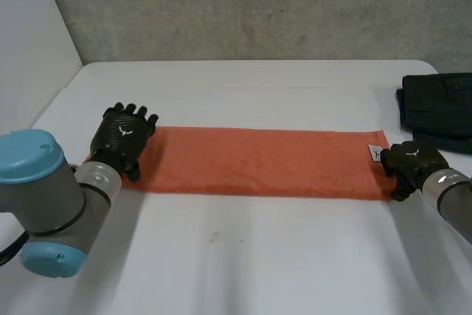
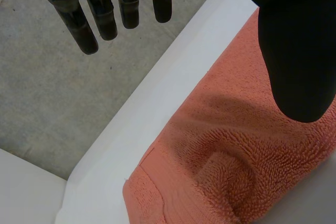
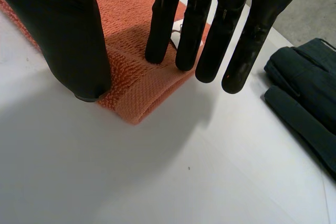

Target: Fold the laundry.

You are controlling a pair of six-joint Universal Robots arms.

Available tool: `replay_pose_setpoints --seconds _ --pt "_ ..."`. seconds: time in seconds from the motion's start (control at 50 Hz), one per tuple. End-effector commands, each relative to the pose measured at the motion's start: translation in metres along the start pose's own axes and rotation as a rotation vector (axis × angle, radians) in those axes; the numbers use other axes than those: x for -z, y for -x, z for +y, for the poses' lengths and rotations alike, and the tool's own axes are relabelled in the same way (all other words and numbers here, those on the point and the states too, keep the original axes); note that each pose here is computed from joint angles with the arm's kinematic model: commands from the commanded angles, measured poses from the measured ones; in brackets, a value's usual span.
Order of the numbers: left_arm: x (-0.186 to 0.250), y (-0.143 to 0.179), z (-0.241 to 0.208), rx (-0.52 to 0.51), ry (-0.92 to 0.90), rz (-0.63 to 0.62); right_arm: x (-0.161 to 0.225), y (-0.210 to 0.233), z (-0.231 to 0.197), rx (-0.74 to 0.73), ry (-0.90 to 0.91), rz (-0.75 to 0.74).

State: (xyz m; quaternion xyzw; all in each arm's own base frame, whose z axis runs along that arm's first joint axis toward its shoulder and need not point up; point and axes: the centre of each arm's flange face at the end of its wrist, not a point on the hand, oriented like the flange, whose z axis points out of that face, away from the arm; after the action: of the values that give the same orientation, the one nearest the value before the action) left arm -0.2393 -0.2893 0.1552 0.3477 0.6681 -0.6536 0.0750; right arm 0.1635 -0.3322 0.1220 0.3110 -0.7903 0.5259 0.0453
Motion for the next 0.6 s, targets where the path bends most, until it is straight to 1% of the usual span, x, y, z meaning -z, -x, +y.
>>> replay_pose_setpoints --seconds 0.02,0.28,0.6 --pt "0.0002 -0.0001 0.0001 0.0 0.001 0.001 -0.0004 0.0007 0.0012 -0.001 0.004 -0.003" --pt "0.0006 0.0 0.0 0.0 0.001 0.001 -0.0014 0.0017 0.0061 0.006 0.027 -0.001" --pt "0.0012 -0.0003 0.0003 0.0 0.003 0.002 -0.0045 0.0022 0.0052 0.0 0.011 -0.002"
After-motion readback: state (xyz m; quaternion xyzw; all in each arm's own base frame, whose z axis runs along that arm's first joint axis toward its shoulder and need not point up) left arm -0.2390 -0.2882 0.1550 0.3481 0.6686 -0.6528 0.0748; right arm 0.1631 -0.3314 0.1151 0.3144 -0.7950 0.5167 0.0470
